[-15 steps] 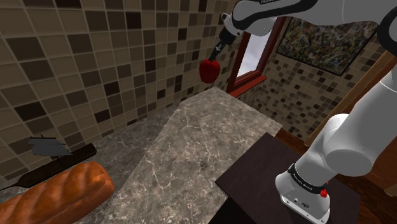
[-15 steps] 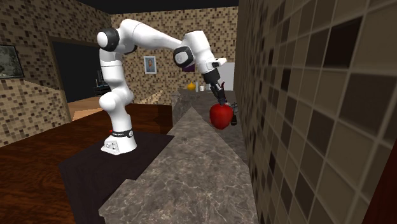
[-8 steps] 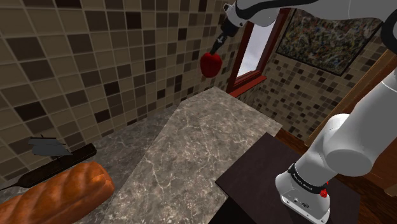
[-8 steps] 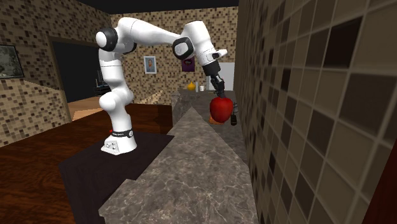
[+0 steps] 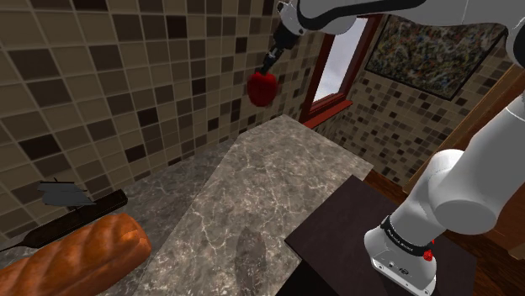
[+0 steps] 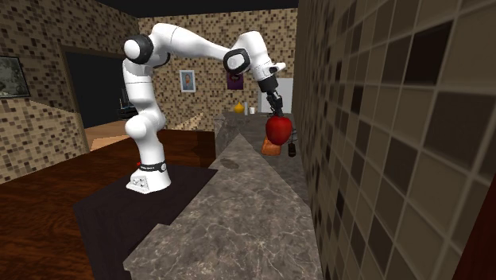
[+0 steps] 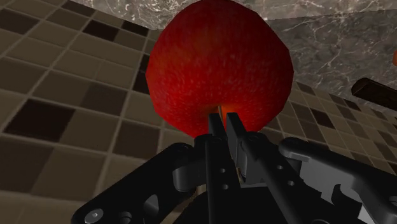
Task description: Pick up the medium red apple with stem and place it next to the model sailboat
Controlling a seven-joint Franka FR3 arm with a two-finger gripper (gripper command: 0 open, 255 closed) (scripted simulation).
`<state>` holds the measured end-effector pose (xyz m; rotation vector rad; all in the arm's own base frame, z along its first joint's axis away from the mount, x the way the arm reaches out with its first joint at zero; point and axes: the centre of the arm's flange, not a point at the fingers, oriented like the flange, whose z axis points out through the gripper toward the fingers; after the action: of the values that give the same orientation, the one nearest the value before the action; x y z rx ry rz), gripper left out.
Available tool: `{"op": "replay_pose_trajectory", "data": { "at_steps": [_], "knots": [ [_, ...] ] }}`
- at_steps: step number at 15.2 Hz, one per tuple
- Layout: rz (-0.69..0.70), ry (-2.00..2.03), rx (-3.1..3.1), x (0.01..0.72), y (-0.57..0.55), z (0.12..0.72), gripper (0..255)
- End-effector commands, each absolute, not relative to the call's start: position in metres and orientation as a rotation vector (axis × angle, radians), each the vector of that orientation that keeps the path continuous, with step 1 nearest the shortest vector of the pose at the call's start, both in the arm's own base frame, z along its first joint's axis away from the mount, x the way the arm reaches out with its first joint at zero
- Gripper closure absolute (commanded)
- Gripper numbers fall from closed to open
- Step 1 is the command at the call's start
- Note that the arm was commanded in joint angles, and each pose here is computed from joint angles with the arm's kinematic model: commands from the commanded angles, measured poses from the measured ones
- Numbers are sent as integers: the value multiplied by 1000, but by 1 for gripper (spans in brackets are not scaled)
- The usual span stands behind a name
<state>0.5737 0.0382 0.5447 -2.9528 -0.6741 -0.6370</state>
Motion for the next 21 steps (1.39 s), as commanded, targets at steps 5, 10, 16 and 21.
{"op": "replay_pose_trajectory", "data": {
  "at_steps": [5, 10, 16, 21],
  "knots": [
    [-638, -671, -2953, 575, 114, 544, 255],
    [-638, -671, -2953, 575, 180, 544, 255],
    [-638, -671, -2953, 576, 260, 544, 255],
    [-638, -671, -2953, 577, 326, 545, 255]
  ]
}}
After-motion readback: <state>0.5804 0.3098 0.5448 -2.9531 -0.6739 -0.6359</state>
